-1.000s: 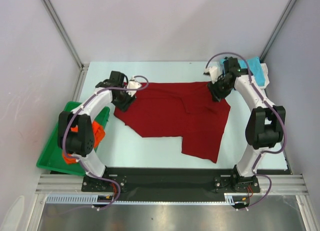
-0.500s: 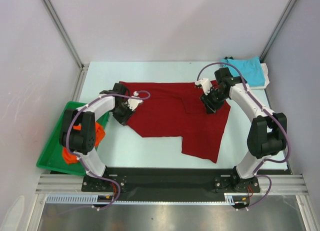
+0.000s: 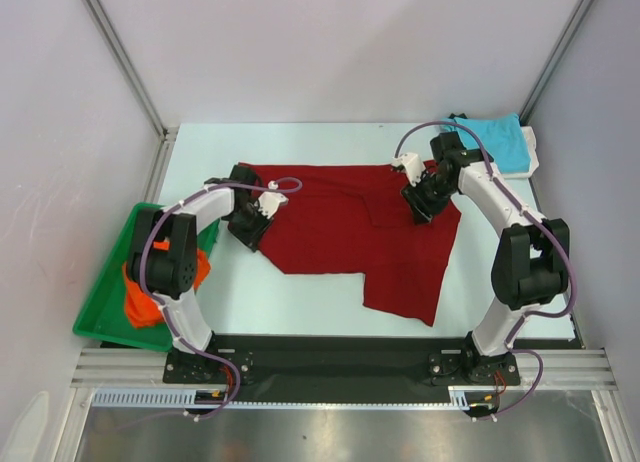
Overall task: Fold and stack the t-shirts
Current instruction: Fold the tshirt
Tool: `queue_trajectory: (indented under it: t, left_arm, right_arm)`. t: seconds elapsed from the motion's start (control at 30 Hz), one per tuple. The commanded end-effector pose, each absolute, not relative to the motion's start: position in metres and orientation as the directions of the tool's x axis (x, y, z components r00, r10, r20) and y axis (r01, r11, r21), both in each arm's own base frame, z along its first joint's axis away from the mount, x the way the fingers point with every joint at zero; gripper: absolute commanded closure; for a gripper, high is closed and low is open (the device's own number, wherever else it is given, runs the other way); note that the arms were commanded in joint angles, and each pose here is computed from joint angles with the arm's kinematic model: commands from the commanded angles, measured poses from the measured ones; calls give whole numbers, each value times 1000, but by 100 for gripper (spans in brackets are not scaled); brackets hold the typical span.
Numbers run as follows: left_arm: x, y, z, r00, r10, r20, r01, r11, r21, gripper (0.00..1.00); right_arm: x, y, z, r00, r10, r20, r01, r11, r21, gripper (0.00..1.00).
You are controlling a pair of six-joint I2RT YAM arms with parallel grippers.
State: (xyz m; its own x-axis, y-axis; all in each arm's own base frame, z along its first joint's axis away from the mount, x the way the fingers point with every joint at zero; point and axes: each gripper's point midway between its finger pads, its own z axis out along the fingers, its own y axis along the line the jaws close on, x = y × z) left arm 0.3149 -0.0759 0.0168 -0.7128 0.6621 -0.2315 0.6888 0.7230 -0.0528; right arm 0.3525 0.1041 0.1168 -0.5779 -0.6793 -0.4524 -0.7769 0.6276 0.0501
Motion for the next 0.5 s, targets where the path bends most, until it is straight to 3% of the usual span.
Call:
queue_trajectory:
  t: [0.0, 0.27, 0.47]
  left_arm:
    - [328, -87, 21, -719, 639, -273, 678, 731, -76, 68]
    - [318, -84, 20, -724, 644, -248, 679, 729, -87, 99]
    - [302, -77, 43, -713, 654, -255, 687, 723, -66, 99]
  right_arm:
    - [363, 101, 126, -569, -668, -481, -777, 628, 47, 57]
    - [366, 99, 123, -575, -654, -491, -771, 634, 58, 57]
    - [366, 97, 122, -580, -647, -495, -767, 638, 67, 57]
